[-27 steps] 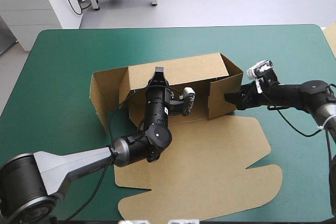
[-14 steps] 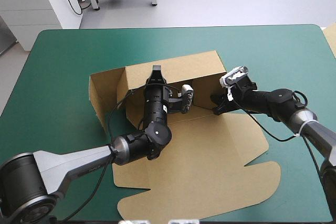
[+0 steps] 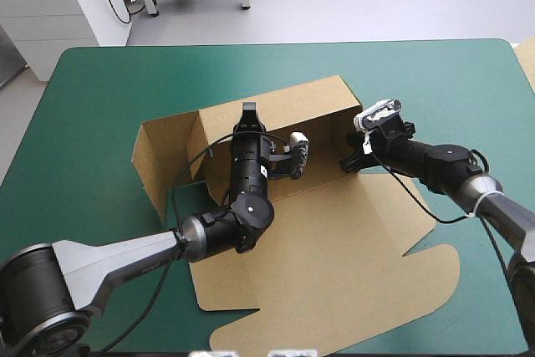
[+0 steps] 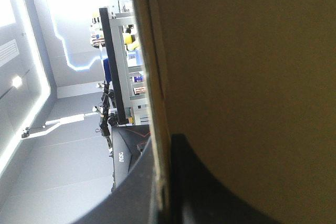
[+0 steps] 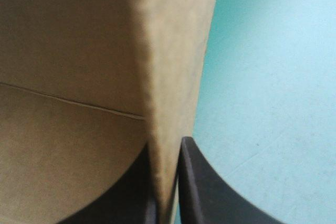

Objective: Fold the box

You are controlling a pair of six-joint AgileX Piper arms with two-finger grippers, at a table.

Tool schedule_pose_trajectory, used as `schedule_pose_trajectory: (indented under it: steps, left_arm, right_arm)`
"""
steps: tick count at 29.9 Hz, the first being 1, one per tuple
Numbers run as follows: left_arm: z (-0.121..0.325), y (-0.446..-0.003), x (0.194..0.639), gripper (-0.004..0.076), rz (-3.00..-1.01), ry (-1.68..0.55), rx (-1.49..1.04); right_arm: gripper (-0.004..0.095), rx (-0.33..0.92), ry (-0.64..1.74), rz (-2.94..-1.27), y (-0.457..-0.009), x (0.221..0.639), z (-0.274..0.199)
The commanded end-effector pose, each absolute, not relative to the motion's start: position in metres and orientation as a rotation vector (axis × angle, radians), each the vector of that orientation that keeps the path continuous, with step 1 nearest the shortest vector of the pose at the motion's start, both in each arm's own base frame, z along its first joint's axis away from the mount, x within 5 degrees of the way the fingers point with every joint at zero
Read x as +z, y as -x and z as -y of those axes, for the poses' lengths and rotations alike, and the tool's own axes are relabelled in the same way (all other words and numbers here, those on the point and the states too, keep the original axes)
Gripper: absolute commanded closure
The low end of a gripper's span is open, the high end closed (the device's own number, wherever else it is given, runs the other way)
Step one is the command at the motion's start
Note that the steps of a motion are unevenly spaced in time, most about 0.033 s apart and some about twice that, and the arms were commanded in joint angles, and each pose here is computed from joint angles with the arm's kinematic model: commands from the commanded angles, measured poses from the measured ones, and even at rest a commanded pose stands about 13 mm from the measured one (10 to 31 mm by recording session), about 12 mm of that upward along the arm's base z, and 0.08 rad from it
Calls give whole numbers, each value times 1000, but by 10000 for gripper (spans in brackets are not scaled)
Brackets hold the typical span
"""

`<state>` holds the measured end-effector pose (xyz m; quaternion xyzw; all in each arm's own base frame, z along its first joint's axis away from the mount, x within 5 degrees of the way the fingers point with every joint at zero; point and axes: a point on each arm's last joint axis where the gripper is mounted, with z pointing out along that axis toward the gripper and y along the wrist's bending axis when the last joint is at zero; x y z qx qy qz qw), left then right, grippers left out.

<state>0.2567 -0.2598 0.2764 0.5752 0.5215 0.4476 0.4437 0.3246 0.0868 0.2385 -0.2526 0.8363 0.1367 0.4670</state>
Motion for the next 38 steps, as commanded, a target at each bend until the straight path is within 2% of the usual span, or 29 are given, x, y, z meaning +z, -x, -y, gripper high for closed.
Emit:
schedule_pose_trajectory:
  steps: [1,4,9,11,16,24,35,36,37,38]
  left_arm:
    - [263,-254,303,709,-1177,-1374,1123]
    - [263,-254,303,577,-1173,-1380,1128]
    - [264,-254,303,163,-1201,-1345,1079]
    - [262,-254,304,104,-1267,-1249,1016]
    - [261,-244,309,104,-1307,-1113,1050]
    - [279,-214,313,104,-1275,-1082,1031]
    - [298,-174,313,107,-1251,-1101,977]
    - [298,-174,311,119,-1274,-1109,969]
    - [298,-174,309,166,-1310,-1136,963]
    - [297,-174,306,262,-1357,-1171,965]
  right_arm:
    - [923,432,652,-1926,-320,266,-96]
    - [923,415,667,-1917,-320,266,-96]
    - [923,384,616,-1943,-323,265,-92]
    - [923,357,590,-1953,-324,265,-90]
    - [923,266,558,-1963,-328,266,-84]
    - [923,150,539,-1928,-338,280,-78]
    - [923,133,529,-1936,-347,277,-78]
    - [924,133,529,-1936,-347,277,-78]
    - [923,133,529,-1936,-347,277,-78]
    - [923,134,530,-1937,-348,277,-78]
